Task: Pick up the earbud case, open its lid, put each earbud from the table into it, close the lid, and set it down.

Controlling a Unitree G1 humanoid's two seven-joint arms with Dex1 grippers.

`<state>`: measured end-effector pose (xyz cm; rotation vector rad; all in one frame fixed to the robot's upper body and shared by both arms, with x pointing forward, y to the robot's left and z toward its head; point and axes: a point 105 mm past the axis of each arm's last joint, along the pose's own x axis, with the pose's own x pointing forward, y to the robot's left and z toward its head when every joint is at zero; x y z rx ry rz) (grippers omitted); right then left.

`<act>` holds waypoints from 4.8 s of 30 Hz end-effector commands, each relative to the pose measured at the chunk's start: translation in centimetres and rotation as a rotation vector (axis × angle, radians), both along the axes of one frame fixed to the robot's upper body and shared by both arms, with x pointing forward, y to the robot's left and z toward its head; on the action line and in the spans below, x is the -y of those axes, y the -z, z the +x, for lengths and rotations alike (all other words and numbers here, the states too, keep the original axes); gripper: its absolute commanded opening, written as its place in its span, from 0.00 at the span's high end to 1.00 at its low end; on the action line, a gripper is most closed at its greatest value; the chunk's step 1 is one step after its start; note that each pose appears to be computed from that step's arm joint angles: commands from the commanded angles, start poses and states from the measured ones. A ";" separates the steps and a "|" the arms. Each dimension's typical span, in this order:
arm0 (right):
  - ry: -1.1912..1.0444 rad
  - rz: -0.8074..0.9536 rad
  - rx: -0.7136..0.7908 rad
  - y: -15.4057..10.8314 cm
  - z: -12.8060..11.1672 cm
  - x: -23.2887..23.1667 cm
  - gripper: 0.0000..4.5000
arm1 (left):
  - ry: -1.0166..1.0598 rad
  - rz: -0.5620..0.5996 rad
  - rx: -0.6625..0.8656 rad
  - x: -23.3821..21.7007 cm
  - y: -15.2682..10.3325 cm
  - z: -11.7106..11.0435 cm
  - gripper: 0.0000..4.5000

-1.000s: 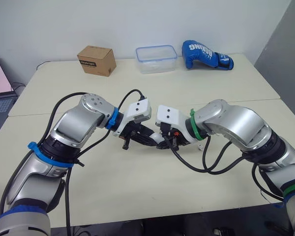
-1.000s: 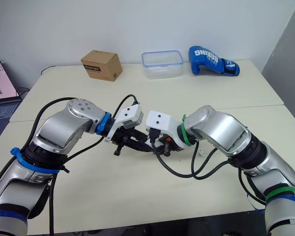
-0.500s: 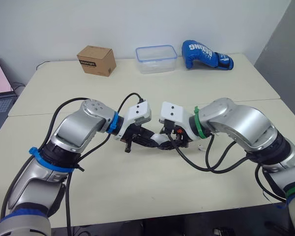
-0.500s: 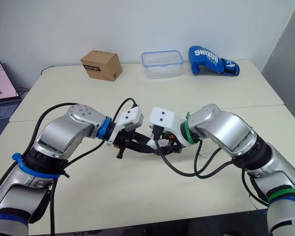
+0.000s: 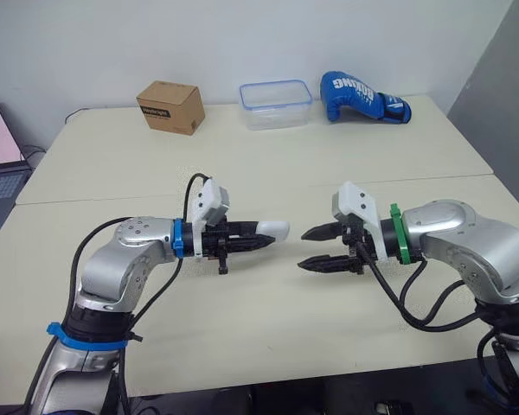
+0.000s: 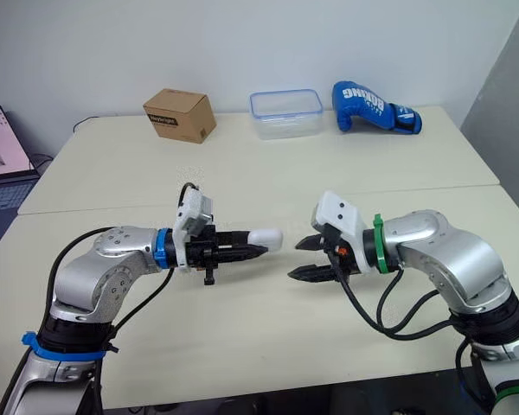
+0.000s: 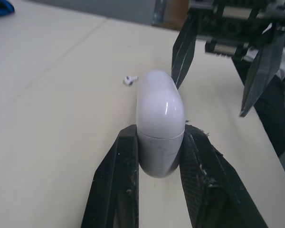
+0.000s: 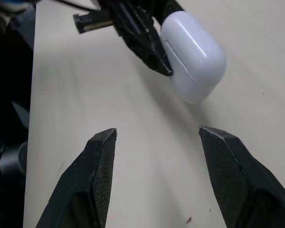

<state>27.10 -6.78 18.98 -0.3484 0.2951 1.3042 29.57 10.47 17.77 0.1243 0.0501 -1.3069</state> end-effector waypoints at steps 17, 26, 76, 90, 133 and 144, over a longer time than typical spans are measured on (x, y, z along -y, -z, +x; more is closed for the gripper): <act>0.040 0.208 0.086 -2.5 0.3 -1.4 0.37 | 0.209 -0.132 0.062 -0.3 -0.5 -0.7 0.81; 0.034 0.235 0.060 -2.5 0.7 -2.7 0.37 | 0.239 -0.114 0.067 0.4 -0.4 -1.0 0.81; 0.162 -0.076 0.161 -3.3 4.8 4.5 0.37 | 0.058 -0.150 0.176 -0.9 -1.5 2.8 0.81; 0.142 -0.388 0.047 3.6 5.2 8.6 0.37 | 0.096 -0.131 0.174 0.9 -0.6 2.4 0.81; 0.087 -0.544 0.044 6.8 5.1 10.2 0.91 | 0.091 -0.105 0.147 1.4 0.1 2.0 0.81; -0.228 -0.733 0.073 5.7 3.3 11.7 0.91 | 0.096 -0.106 0.154 1.6 -0.1 1.9 0.81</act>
